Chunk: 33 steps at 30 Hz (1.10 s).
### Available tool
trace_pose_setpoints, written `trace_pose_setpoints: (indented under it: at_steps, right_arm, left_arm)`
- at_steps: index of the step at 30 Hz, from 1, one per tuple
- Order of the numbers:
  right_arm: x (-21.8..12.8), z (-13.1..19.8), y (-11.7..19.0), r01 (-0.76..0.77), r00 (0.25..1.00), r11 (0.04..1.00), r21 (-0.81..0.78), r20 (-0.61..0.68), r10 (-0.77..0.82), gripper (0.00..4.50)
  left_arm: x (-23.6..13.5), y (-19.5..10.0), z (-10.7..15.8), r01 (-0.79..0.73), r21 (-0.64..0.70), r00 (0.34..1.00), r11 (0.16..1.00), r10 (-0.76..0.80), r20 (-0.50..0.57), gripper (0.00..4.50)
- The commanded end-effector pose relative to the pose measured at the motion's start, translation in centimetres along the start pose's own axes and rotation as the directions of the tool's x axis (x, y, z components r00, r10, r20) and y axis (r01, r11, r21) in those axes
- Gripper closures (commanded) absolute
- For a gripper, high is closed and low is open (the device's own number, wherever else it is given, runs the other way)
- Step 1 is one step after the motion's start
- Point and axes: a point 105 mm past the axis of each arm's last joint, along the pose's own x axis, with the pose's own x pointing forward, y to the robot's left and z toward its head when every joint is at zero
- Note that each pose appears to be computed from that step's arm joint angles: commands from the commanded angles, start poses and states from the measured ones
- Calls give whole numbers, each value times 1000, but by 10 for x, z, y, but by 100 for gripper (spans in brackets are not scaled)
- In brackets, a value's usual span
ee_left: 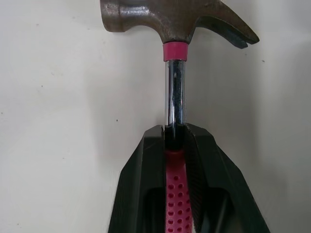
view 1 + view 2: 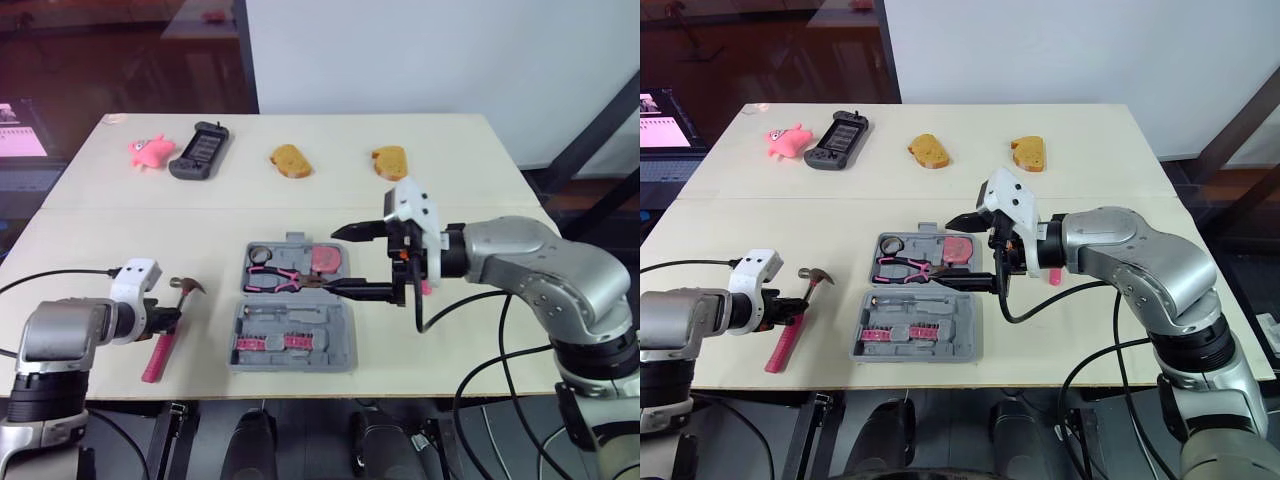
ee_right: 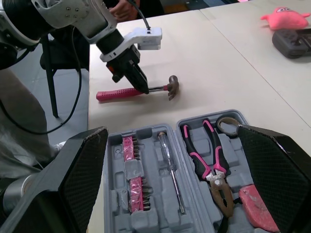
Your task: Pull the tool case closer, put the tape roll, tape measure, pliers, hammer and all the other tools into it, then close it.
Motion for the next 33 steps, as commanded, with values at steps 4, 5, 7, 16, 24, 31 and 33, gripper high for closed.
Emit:
trace_pose_setpoints:
  at_steps: [4,5,7,16,24,31,33]
  right_arm:
    - [-1,10,4,-11,1000,999,-43,20,11,0]
    - [-1,10,5,-11,1000,999,-43,19,12,0]
    - [-1,11,5,-14,1000,999,-43,18,15,0]
    - [-1,11,6,-22,1000,999,-42,15,22,0]
    - [0,12,7,-20,1000,999,-36,21,21,0]
    - [1,11,7,-7,1000,999,-37,19,8,0]
    - [1,12,8,-4,1000,999,-37,21,5,0]
  left_arm:
    - [-15,1,22,-11,-6,993,1000,11,115,46]
    - [-18,1,25,-11,2,991,1000,11,132,5]
    - [-23,1,35,-18,28,980,999,12,197,5]
    - [-33,-3,22,38,144,880,989,-101,464,5]
    - [-15,8,-14,0,133,906,991,-56,420,5]
    - [-1,5,-16,3,114,920,993,-47,390,5]
    - [3,6,-13,-9,121,924,993,-38,381,5]
